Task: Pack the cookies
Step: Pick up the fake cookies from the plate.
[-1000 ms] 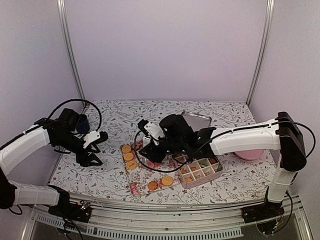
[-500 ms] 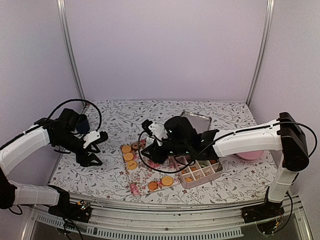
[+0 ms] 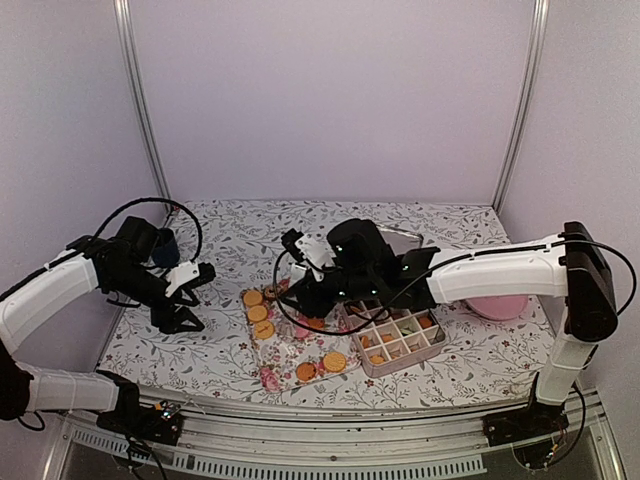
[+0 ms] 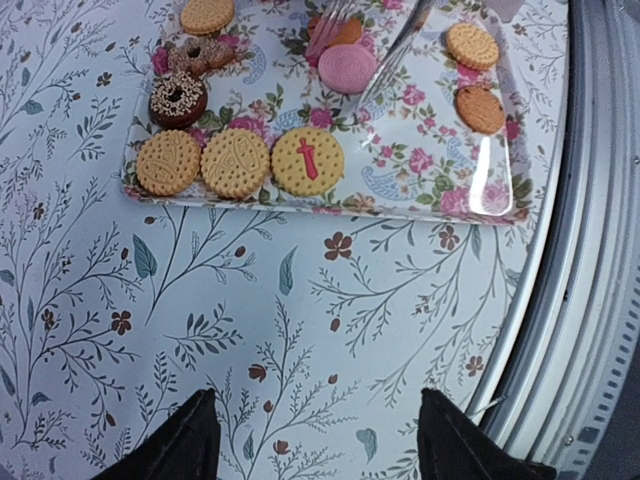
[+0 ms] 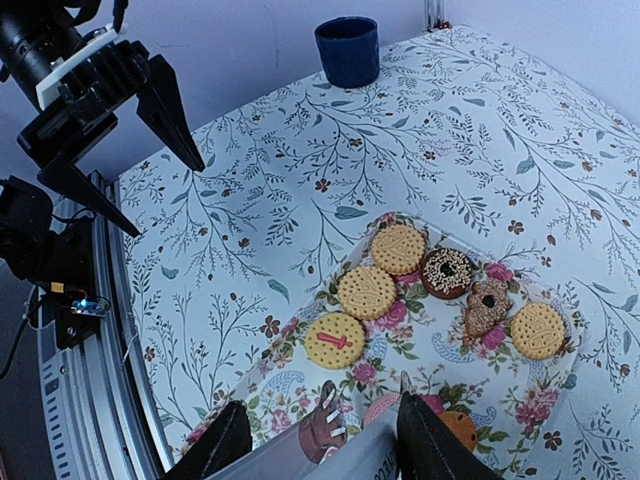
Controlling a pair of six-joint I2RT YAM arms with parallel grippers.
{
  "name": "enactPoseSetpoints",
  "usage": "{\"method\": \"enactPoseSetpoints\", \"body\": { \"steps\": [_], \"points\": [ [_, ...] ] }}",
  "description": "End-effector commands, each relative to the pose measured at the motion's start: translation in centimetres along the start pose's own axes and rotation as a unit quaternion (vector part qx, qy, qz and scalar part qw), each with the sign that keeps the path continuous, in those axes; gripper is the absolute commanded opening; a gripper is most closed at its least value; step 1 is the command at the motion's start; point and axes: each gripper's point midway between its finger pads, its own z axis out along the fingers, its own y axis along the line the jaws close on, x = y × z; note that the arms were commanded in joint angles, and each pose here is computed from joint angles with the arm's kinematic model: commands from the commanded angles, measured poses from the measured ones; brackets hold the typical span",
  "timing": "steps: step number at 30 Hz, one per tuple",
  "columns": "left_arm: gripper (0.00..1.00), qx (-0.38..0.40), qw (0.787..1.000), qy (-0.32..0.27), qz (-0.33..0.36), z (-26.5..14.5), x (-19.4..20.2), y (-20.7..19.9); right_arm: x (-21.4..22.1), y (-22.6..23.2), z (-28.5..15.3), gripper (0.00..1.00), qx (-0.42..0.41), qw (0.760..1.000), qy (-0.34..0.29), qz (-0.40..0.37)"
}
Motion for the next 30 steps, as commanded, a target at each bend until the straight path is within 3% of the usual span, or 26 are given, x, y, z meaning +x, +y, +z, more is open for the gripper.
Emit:
{"method": "enactPoseSetpoints", "body": {
  "steps": [1,9,20,30],
  "points": [
    [0.68,-0.007,1.000,-0.012,0.006,-1.0,-0.7,0.0,-2.8,-0.8,-1.1,0.51,-0.015,1.000,-0.022,-0.003],
    [0.68,-0.009,1.000,-0.012,0.006,-1.1,-0.7,0.0,0.1,-1.2,0.2,0.52,-0.053,0.998,0.031,-0.007],
    [0.68,-0.013,1.000,-0.012,0.007,-1.2,-0.9,0.2,0.3,-1.1,1.7,0.52,-0.069,0.997,0.040,-0.015],
    [0.68,-0.010,1.000,-0.012,0.007,-1.0,-0.8,0.2,0.4,-1.5,0.7,0.38,-0.048,0.998,0.042,-0.021]
  ]
}}
